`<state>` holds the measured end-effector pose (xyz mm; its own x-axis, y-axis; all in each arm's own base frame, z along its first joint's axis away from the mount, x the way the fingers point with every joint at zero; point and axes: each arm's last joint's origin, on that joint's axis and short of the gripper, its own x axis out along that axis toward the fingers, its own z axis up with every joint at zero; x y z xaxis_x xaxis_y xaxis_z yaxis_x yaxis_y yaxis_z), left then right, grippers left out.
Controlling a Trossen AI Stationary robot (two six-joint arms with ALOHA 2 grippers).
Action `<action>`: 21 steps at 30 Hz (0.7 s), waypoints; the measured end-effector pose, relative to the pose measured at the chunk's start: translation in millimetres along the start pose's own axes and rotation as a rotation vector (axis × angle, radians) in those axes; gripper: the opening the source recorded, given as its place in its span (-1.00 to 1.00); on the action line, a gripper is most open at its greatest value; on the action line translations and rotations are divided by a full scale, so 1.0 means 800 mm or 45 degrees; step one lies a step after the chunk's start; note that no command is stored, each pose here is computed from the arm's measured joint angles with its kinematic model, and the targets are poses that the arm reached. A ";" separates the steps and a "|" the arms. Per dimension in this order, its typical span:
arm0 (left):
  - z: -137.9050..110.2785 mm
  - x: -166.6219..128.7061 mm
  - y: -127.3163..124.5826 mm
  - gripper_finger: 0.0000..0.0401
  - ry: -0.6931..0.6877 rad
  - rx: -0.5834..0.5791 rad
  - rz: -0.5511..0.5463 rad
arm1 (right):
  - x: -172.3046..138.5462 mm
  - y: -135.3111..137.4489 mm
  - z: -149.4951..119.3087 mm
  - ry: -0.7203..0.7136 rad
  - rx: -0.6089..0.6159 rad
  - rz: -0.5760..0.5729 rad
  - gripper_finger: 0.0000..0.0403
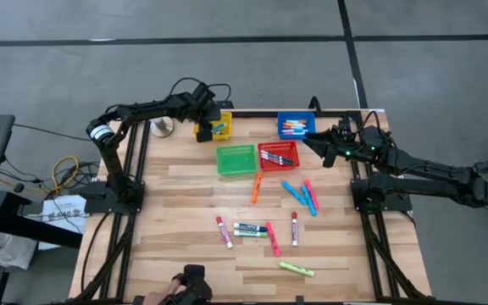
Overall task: Pick & Place Markers
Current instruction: Put the pink marker pen into the yellow bin
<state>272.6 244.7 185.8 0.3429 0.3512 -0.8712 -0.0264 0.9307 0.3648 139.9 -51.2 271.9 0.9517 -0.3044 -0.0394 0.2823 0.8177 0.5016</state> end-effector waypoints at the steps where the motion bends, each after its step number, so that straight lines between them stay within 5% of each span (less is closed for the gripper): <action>1: 0.000 -0.002 0.001 -0.20 0.015 0.000 0.023 | 0.000 0.000 0.000 0.000 0.000 0.001 -0.13; 6: 0.009 -0.038 0.004 -0.13 -0.001 -0.035 0.167 | 0.000 0.000 0.000 0.000 0.000 0.001 -0.12; 12: 0.031 -0.119 -0.008 -0.14 -0.254 -0.305 0.246 | 0.000 0.000 0.000 0.001 0.000 0.001 -0.13; 21: 0.058 -0.224 -0.063 -0.17 -0.693 -0.652 0.006 | 0.000 0.000 0.000 0.000 0.000 0.001 -0.12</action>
<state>256.4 130.0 339.0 0.7548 0.3786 -0.5356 -0.4171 0.9073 0.0536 140.0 -51.2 271.9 0.9519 -0.3038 -0.0395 0.2818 0.8178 0.5017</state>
